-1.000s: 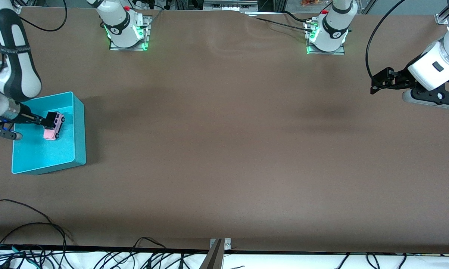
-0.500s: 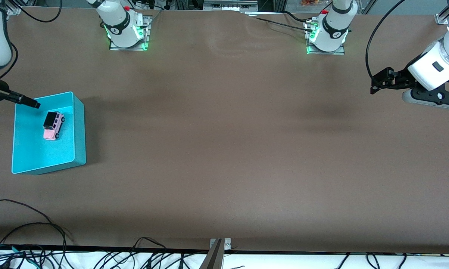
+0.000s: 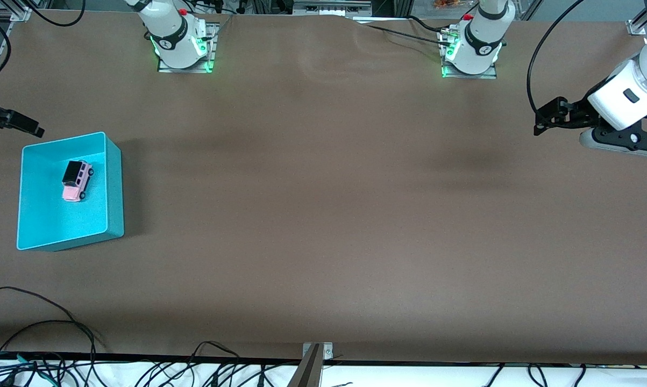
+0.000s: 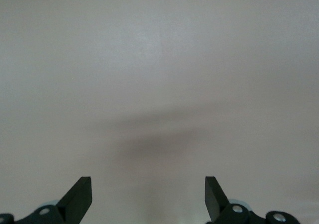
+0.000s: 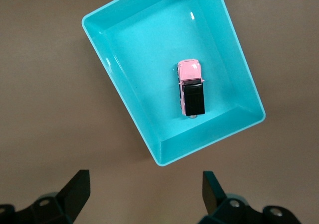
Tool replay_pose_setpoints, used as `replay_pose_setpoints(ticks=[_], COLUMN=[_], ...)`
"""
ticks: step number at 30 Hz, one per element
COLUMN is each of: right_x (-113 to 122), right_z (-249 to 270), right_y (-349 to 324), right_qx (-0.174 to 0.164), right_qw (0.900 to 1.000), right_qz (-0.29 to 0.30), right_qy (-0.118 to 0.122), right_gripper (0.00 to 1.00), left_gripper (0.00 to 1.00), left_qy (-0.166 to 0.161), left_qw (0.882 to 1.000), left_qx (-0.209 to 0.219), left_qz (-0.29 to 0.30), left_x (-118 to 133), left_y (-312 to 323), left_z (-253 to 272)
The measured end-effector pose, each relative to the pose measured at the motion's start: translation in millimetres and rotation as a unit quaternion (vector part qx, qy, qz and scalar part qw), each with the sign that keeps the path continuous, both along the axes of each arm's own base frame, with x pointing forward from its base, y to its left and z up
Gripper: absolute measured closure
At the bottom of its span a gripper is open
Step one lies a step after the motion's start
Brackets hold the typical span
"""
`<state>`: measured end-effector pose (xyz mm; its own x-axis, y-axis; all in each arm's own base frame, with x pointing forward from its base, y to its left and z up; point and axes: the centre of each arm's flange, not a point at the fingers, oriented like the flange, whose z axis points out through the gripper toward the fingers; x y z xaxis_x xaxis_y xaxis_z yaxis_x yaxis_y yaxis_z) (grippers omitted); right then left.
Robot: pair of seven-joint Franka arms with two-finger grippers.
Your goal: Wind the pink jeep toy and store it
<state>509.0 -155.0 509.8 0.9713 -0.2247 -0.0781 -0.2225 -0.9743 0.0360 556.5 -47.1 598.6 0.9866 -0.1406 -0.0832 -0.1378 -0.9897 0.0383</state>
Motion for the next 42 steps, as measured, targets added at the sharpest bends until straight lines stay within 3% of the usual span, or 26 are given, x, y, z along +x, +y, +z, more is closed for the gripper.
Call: replay_pose_setpoints(ticks=[7, 14, 28, 42], right_x=[4, 14, 20, 20], right_z=[54, 89, 89, 88], right_y=[36, 90, 157, 155], right_qx=[0.020, 0.015, 0.012, 0.013], right_qw=[1.000, 1.000, 0.997, 0.996], right_qz=[0.010, 0.007, 0.071, 0.088], right_qy=[-0.006, -0.021, -0.020, -0.017], right_gripper=[0.00, 0.00, 0.00, 0.00], left_gripper=[0.00, 0.00, 0.00, 0.00], left_qy=[0.000, 0.000, 0.000, 0.000], left_qw=[1.000, 1.000, 1.000, 1.000], left_qx=[0.000, 0.000, 0.000, 0.000], left_qz=[0.000, 0.000, 0.000, 0.000], left_x=[0, 0, 0, 0], left_y=[0, 0, 0, 0], left_z=[0, 0, 0, 0])
